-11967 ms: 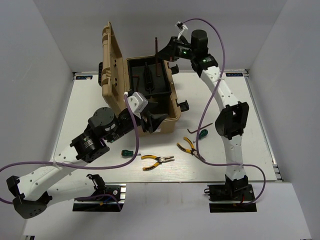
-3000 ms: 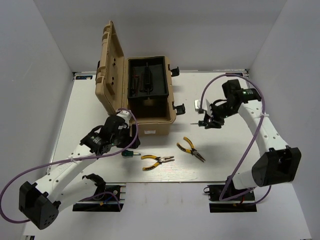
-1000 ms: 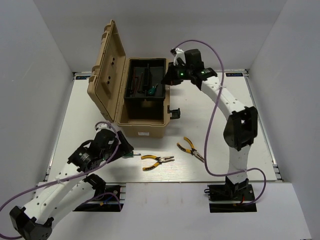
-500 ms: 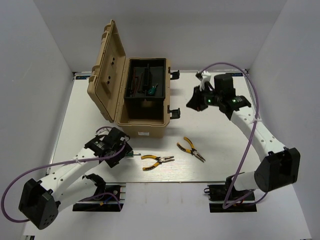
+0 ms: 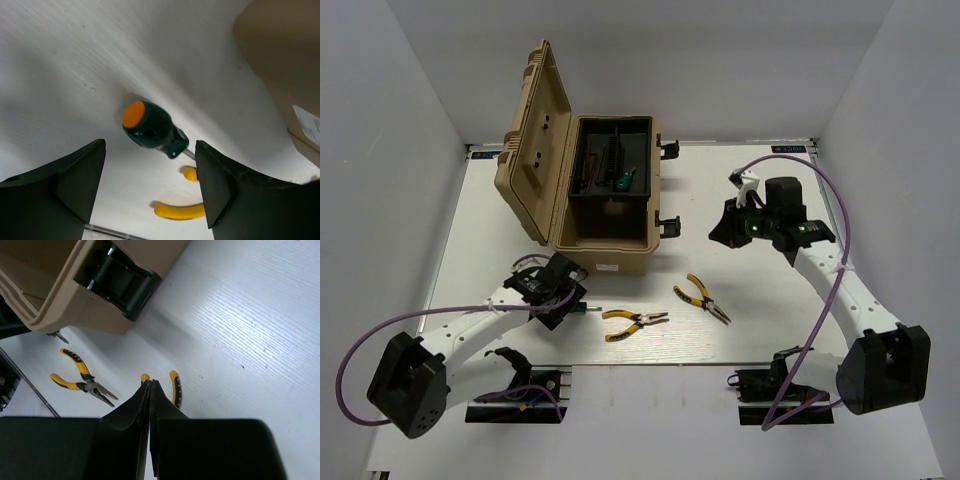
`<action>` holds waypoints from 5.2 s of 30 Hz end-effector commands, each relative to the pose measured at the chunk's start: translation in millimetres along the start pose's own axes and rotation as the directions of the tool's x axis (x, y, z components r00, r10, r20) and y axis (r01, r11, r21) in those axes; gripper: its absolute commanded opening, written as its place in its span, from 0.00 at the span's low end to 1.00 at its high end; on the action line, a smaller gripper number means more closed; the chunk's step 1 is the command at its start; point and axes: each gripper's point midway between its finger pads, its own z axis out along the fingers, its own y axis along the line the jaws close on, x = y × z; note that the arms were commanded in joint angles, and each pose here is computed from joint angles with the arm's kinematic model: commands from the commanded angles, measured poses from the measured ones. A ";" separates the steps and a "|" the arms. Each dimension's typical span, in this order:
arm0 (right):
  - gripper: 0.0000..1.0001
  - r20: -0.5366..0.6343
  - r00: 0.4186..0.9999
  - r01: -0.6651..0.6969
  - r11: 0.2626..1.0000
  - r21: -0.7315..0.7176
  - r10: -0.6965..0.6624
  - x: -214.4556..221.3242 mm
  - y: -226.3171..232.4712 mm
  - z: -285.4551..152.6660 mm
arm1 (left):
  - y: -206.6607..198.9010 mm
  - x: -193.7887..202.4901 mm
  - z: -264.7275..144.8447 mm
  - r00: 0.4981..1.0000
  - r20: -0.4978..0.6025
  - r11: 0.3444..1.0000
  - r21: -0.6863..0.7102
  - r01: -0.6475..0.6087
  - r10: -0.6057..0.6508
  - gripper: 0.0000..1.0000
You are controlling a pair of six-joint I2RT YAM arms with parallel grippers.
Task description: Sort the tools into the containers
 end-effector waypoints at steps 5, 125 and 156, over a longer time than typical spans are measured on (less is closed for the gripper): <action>0.06 0.058 0.998 -0.008 1.000 -0.026 0.009 -3.1 -1.0 -7.2 | 1.6 -5.1 17.3 0.997 0.061 0.998 -0.027 0.051 -0.049 0.76; 0.52 -0.384 0.905 0.247 0.961 0.126 -0.182 122.2 -51.3 65.1 | -143.4 -1.7 -215.8 0.377 0.784 -0.247 0.542 -0.803 0.493 0.74; 0.00 -0.421 0.828 0.367 0.926 -0.093 -0.370 128.8 2.5 35.6 | -128.8 4.1 -192.9 0.386 0.770 -0.203 0.542 -0.815 0.508 0.76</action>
